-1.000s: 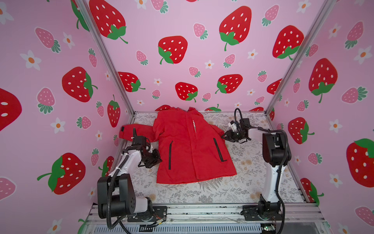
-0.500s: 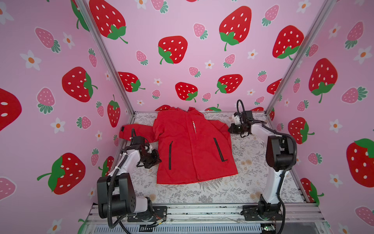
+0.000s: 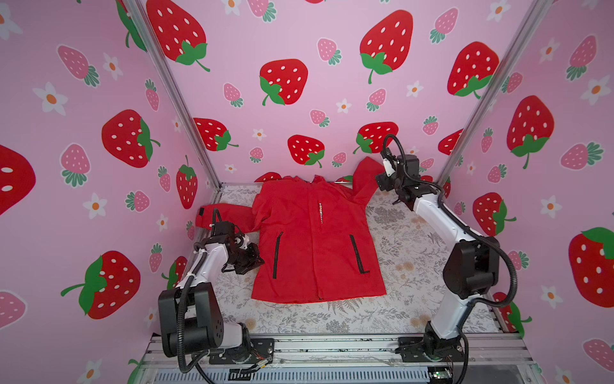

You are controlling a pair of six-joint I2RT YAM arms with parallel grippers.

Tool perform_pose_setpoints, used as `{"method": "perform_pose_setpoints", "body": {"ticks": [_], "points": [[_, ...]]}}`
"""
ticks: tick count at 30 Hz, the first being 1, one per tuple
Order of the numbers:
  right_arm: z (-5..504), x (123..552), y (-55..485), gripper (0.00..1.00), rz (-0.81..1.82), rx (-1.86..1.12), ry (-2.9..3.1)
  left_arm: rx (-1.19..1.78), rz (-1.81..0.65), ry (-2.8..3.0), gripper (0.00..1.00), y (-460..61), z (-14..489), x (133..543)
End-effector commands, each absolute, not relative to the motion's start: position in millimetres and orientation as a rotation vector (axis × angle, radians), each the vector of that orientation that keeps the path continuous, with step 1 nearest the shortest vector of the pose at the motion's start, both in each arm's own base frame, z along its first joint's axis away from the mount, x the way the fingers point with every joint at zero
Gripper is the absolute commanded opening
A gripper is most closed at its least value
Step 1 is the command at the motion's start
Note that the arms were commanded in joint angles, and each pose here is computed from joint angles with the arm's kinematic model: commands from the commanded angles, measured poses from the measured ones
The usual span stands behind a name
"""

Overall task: Unzip the jacket
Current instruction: Flatten out the jacket at the center of the board.

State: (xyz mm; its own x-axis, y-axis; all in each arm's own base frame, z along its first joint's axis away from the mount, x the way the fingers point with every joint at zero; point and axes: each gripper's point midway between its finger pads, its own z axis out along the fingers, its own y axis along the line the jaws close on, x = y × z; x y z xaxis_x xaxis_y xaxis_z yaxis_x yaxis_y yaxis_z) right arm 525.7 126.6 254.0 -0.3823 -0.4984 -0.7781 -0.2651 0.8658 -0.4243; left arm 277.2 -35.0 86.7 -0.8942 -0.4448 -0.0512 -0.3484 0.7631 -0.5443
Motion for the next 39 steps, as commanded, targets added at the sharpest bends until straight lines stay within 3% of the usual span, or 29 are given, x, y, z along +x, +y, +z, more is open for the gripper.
{"method": "perform_pose_setpoints", "body": {"ticks": [1,7,11,15,22,31,34,37,39], "points": [[221.8,472.6,94.9,0.95,-0.154,-0.365,2.177,-0.643,-0.842,2.806,0.0,-37.9,81.4,270.8],[157.8,375.8,137.9,0.9,0.491,-0.291,2.405,-0.648,-0.847,2.807,0.0,-38.4,80.7,272.3],[115.3,339.7,149.3,0.73,0.72,-0.269,2.595,-0.69,-0.851,2.777,0.0,-39.0,80.2,272.3],[94.4,327.3,153.1,0.64,0.868,-0.289,2.649,-0.707,-0.829,2.76,0.0,-37.3,81.2,271.2],[63.5,325.1,164.5,0.55,1.0,-0.298,2.719,-0.695,-0.837,2.796,0.0,-40.8,73.2,270.9],[38.4,324.5,171.5,0.31,1.078,-0.302,2.75,-0.678,-0.813,2.806,0.0,-42.3,72.6,269.9],[35.1,323.2,172.7,0.21,1.096,-0.278,2.749,-0.676,-0.824,2.807,0.0,-47.3,72.3,268.8],[35.1,327.2,155.5,0.02,0.962,-0.216,2.762,-0.685,-0.965,2.757,0.0,-66.2,74.7,270.0],[41.7,335.2,133.4,0.0,0.894,-0.105,2.744,-0.673,-0.993,2.776,0.0,-78.0,71.5,263.9]]}}
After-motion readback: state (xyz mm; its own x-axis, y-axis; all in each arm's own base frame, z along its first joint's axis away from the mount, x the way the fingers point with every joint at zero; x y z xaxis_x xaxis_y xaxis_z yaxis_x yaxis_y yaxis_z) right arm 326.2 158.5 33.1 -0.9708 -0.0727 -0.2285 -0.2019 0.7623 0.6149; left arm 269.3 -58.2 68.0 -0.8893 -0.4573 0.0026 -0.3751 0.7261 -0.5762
